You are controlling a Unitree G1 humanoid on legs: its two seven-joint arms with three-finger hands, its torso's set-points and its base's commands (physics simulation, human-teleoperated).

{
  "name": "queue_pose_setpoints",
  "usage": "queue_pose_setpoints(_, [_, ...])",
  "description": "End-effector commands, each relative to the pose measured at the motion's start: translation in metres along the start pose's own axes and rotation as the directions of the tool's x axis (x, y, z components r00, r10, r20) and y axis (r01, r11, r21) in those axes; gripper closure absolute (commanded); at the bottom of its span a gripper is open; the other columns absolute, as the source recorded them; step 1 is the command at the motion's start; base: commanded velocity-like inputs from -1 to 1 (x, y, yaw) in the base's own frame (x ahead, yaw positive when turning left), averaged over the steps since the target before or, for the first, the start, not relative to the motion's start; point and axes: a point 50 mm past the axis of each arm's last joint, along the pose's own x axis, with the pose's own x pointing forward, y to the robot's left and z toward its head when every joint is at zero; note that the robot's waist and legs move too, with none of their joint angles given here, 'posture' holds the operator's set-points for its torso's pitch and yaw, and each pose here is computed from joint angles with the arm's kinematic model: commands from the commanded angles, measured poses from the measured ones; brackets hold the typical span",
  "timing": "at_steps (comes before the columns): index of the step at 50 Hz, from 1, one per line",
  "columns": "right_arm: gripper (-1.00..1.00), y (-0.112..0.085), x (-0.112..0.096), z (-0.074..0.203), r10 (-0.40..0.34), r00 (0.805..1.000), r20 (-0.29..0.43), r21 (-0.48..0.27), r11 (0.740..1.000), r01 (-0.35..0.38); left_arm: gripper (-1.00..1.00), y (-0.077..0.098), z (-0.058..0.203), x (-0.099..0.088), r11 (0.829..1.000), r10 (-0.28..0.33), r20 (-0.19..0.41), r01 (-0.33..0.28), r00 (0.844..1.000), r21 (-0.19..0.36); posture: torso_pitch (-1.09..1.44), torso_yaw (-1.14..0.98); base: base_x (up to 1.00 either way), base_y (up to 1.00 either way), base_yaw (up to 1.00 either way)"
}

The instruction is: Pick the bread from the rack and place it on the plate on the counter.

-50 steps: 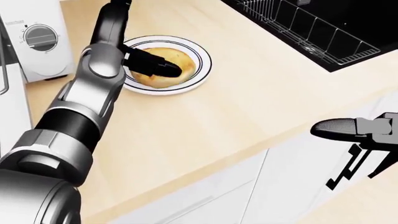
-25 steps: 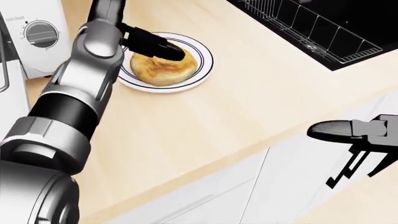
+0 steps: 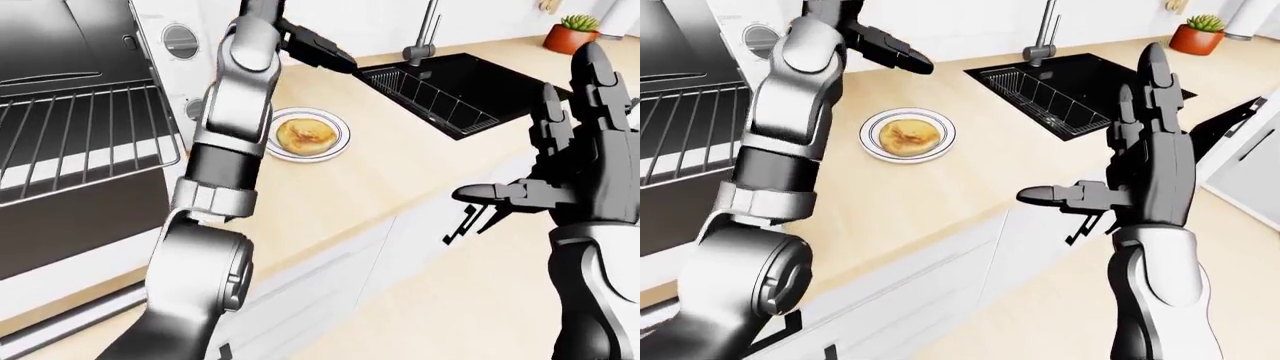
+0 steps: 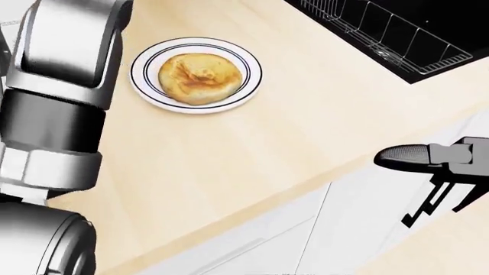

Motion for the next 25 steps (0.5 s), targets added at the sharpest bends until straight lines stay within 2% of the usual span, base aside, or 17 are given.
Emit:
queue_pose_setpoints(1, [-1.00,-0.001,0.001,0.012,-0.005,0.997,0.074,-0.011,1.000,0.006,-1.00,0.011,0.030,-0.007,1.000,0.013,0.087,-0.015,0.996,0.015,0.00,-0.44,0.00,0.00,0.00])
queue_pose_setpoints(5, [-1.00,0.000,0.002,0.013,-0.004,0.997,0.079,-0.010,1.000,0.005,-1.00,0.016,0.042,-0.022,1.000,0.021,0.116,-0.022,0.993,0.007,0.00,-0.44,0.00,0.00,0.00])
queue_pose_setpoints(17, [-1.00,0.002,0.004,0.013,0.000,0.997,0.082,-0.008,1.000,0.001,-1.00,0.033,0.078,-0.042,0.998,0.039,0.174,-0.046,0.984,0.039,0.00,-0.44,0.00,0.00,0.00])
queue_pose_setpoints(25, [-1.00,0.003,0.004,0.013,0.003,0.997,0.082,-0.007,1.000,-0.002,-1.00,0.043,0.088,-0.058,0.996,0.051,0.185,-0.063,0.981,0.058,0.00,-0.44,0.00,0.00,0.00])
